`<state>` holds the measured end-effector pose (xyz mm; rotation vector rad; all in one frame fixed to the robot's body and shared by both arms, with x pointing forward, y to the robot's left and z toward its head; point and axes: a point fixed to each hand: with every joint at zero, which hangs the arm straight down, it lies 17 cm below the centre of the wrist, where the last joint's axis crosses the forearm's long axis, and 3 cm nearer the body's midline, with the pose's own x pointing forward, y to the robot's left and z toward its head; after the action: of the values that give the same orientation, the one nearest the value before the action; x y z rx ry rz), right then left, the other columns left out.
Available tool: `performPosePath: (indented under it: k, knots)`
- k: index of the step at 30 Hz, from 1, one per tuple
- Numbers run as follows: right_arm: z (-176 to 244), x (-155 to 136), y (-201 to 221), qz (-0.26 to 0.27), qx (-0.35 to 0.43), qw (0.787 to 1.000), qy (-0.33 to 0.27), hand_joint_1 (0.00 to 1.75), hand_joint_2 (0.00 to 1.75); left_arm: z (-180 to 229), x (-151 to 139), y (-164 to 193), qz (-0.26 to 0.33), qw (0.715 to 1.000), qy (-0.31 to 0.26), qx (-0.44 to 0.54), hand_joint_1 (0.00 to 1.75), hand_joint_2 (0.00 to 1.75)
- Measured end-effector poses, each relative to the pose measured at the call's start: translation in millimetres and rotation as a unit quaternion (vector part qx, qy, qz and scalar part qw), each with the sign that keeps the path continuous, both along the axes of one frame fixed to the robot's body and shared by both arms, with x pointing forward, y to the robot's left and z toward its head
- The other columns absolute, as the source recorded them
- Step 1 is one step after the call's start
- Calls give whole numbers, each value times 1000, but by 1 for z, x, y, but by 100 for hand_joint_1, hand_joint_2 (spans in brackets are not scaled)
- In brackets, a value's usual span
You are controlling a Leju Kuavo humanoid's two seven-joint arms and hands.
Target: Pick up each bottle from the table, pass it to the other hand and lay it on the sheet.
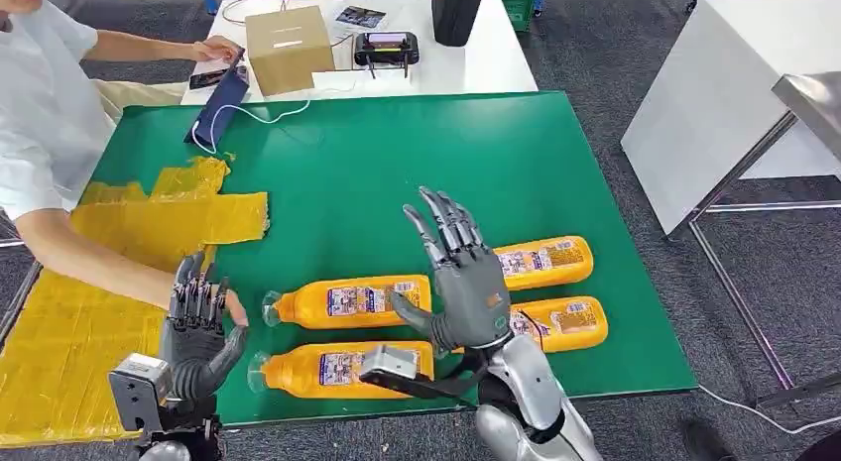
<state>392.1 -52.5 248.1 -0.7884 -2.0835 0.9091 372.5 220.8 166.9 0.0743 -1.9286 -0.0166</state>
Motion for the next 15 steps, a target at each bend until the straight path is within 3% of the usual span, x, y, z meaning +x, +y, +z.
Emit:
performPosePath:
  k: [7, 15]
  knots:
    - [-58, 45, 38, 3, -119, 990, 73, 0, 175, 10, 10, -8, -20, 1000, -5, -3, 0, 175]
    - [-101, 77, 64, 33, -178, 974, 133, 0, 175, 21, 28, -31, -60, 998, -15, -15, 0, 175]
